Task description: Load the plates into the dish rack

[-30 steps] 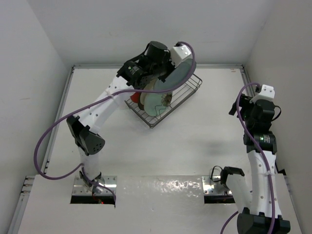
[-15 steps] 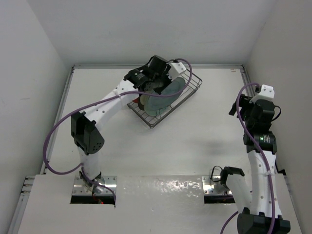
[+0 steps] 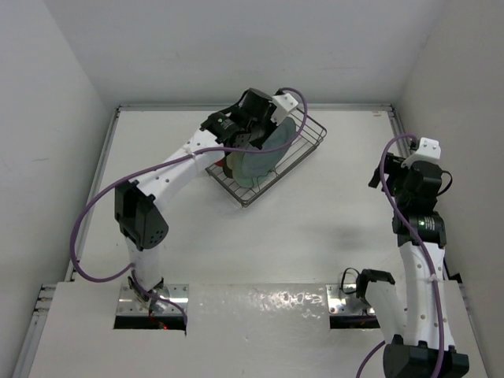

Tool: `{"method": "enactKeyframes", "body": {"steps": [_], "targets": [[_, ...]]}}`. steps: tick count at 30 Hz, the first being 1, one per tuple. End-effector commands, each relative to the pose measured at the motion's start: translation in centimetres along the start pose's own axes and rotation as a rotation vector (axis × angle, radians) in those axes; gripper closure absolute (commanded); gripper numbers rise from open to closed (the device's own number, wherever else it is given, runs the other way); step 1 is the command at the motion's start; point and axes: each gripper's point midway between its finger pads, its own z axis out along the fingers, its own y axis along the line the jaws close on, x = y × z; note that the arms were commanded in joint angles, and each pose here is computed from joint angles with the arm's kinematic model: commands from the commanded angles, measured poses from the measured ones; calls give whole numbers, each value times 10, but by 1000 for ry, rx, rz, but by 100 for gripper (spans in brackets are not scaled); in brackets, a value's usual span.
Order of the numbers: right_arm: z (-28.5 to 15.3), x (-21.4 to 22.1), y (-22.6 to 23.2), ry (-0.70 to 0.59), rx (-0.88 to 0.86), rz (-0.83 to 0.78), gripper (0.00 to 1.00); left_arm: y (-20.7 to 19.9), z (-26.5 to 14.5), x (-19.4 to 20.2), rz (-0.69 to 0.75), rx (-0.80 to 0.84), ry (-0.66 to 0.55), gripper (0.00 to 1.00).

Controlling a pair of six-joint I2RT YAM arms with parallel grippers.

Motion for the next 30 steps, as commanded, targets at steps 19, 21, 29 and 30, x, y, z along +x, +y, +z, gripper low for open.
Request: {"method": "enactKeyframes", "body": {"steps": [19,21,29,30], "targets": [[9,16,1,16,-15,-17,18,32,-41,-57,-54,-95,-211,100],[8,15,1,27,-15,-29,18,29,-37,-52,-51,-80,-197,100],[9,18,1,38,-13,-25,17,18,-31,-45,-51,-36,-190,100],[9,18,1,38,-16,-25,17,17,-27,-41,-47,-34,-182,100]]}}
